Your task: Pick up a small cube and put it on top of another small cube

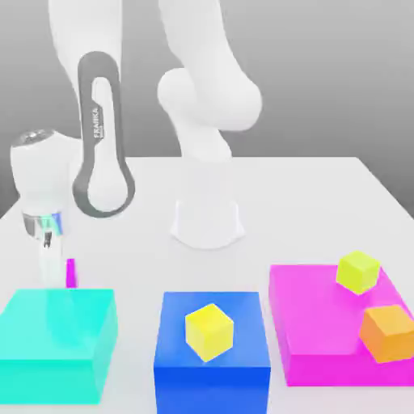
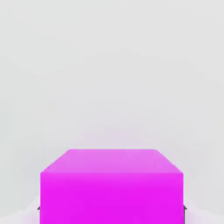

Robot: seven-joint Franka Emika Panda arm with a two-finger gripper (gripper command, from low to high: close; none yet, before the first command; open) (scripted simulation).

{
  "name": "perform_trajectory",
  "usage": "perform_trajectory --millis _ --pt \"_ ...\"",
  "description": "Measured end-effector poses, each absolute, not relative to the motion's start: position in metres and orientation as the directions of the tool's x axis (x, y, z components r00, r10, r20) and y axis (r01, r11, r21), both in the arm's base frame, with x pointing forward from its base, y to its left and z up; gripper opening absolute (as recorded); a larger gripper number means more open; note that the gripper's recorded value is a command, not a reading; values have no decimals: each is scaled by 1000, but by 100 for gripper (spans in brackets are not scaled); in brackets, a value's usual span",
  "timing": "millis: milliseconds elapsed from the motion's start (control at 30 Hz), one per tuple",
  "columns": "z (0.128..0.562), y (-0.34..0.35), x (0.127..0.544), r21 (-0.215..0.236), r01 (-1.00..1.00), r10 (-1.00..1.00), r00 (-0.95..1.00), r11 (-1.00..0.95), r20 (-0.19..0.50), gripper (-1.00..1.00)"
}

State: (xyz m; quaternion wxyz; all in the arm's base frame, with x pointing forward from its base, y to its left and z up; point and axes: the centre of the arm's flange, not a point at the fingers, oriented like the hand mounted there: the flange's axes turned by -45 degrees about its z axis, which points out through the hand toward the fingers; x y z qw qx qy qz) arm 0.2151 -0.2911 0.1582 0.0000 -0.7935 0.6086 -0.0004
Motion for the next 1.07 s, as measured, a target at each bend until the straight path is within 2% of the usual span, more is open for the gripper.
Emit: perform_trajectory --millis 133,200,267,400,500,600,733,767,967,1067 --pt "193 -289 216 -2 -965 -965 262 -262 0 -100" --pt "211 -291 234 -4 -965 -965 262 -262 1 -100" --pt "229 -251 297 -6 -916 -916 401 -401 2 -100" --pt "273 -174 384 -9 -835 -835 550 -550 2 -100" --pt "307 -105 428 -9 -771 -771 637 -637 1 -100" --pt "334 -32 453 -6 -701 -701 713 -713 -1 -100" --pt "297 1 460 -1 -667 -667 745 -745 1 -100" --pt "289 2 460 -1 -666 -666 746 -746 0 100" --pt "285 0 460 -1 -670 -670 742 -742 0 100" --pt "313 2 461 3 -667 -667 745 -745 2 100"
